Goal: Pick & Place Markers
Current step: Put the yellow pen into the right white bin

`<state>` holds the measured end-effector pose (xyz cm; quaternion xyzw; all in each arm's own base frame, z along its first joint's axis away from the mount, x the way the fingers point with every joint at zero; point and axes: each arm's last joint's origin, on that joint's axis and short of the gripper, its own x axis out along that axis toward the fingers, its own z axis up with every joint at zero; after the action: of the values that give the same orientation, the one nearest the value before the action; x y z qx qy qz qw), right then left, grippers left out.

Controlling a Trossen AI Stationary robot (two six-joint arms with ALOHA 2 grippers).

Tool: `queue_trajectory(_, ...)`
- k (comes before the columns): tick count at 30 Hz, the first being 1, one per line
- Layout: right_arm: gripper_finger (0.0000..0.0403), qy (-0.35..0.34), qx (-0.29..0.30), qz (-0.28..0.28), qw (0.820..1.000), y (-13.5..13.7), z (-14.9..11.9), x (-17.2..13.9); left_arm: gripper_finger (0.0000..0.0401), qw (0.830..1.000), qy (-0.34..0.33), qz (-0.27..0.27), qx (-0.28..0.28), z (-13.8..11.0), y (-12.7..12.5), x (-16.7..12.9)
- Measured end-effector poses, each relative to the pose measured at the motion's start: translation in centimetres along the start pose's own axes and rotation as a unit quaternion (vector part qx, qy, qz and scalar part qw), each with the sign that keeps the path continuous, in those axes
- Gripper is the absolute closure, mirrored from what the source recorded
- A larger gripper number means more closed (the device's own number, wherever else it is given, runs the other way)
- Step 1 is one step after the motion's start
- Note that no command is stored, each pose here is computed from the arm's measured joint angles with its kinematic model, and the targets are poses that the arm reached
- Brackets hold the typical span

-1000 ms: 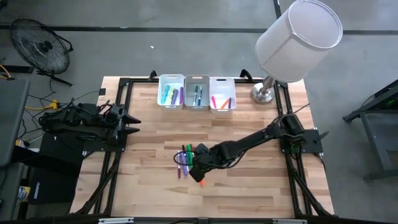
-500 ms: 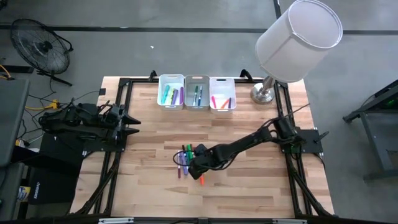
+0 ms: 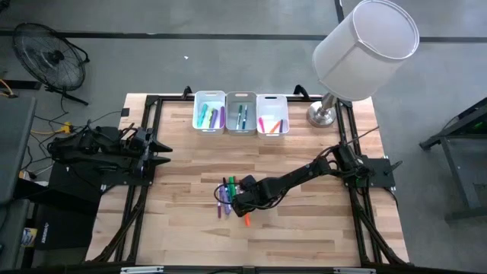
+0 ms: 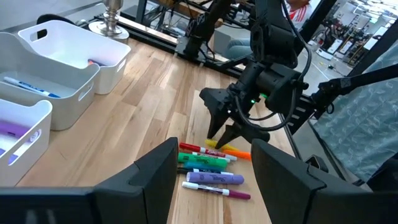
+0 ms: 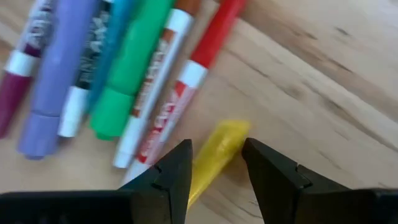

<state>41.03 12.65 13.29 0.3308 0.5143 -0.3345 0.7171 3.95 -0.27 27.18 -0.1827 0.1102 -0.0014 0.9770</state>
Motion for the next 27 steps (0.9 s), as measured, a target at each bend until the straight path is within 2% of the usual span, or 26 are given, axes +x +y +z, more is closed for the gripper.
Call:
queue_trajectory(5,0.0261,0.015,0.035,-0.032,0.999,-0.7,-0.2,0.0,0.0199,1.000,0.000,0.000,0.000,0.0,0.0,0.0)
queue_trajectory(10,0.0261,0.033,0.103,-0.057,0.993,-1.1,-0.4,0.0,0.0199,1.000,0.000,0.000,0.000,0.0,0.0,0.0)
queue_trajectory(22,0.0261,0.063,0.249,-0.049,0.965,-0.7,-1.5,-0.1,0.0199,1.000,0.000,0.000,0.000,0.0,0.0,0.0)
queue_trajectory(27,0.0261,0.065,0.261,-0.059,0.961,-0.8,-1.8,-0.2,0.0199,1.000,0.000,0.000,0.000,0.0,0.0,0.0)
